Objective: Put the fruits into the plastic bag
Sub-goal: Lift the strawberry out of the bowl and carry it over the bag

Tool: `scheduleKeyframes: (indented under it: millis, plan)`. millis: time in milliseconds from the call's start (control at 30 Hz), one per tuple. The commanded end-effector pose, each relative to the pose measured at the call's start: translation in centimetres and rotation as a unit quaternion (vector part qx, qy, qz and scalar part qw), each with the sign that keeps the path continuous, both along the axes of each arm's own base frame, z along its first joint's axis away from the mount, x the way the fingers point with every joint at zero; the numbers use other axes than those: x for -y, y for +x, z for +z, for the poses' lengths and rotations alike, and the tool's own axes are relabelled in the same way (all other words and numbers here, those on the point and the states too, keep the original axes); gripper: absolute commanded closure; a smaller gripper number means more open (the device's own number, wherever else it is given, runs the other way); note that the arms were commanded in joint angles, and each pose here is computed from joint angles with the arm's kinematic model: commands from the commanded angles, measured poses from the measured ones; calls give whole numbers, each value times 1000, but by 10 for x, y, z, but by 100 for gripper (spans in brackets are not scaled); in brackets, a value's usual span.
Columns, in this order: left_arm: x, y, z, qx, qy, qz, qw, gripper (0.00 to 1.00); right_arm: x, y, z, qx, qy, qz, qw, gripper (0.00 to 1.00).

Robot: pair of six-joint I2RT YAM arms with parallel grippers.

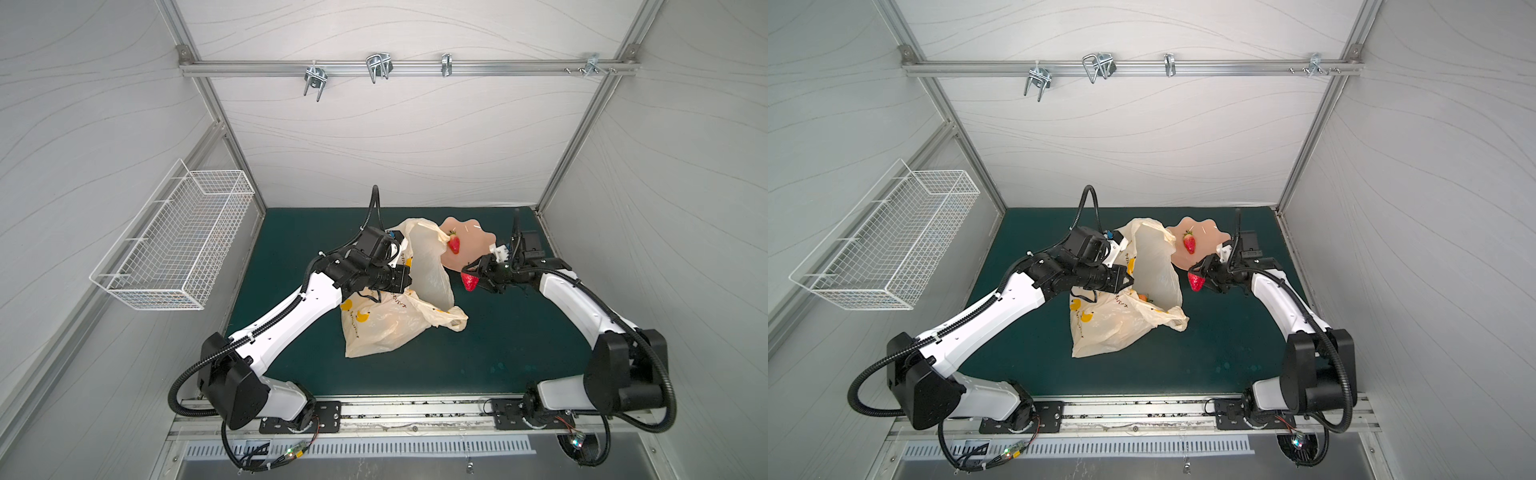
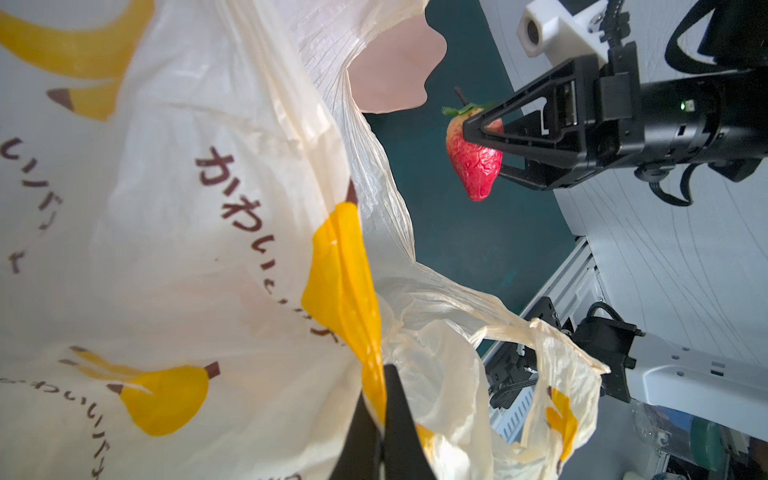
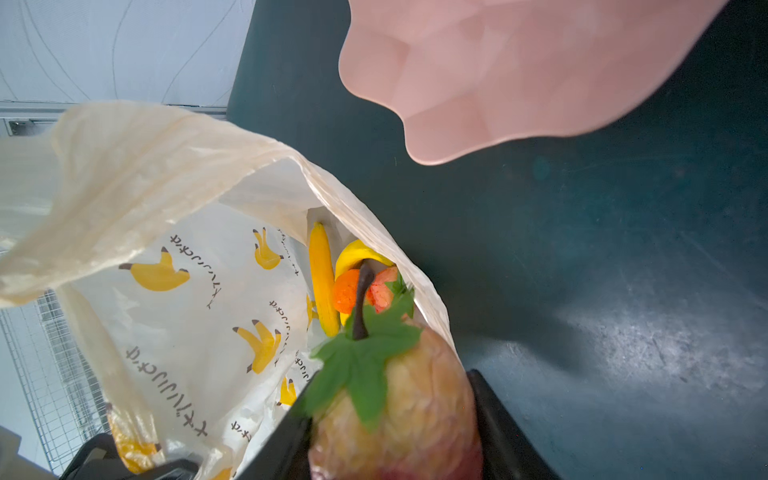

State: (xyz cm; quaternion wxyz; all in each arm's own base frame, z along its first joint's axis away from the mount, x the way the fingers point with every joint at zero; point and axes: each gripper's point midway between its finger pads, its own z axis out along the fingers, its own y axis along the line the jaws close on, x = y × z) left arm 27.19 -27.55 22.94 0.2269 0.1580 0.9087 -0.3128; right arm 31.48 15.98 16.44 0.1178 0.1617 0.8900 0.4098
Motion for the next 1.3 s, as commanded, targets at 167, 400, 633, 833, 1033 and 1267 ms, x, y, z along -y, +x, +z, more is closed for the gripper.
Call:
scheduleKeyframes:
  millis: [167, 400, 633, 833, 1033, 1267]
  plan:
    - [11, 9, 24, 33, -28, -12, 999, 100, -6, -9, 11, 4, 52, -11, 999, 63]
    - [12, 9, 22, 31, -29, -11, 999, 100, -9, -10, 9, 1, 71, -12, 997, 63]
    - [12, 10, 24, 32, -31, -10, 999, 100, -11, -10, 10, 1, 77, -9, 997, 63]
    - [12, 10, 22, 31, -30, -8, 999, 100, -25, -9, 8, -2, 90, 4, 996, 63]
    - [14, 11, 23, 31, -33, -9, 999, 100, -56, -7, 11, -4, 100, 33, 994, 63]
    - [16, 14, 23, 31, -33, -10, 999, 100, -95, -13, 9, -7, 94, 73, 993, 63]
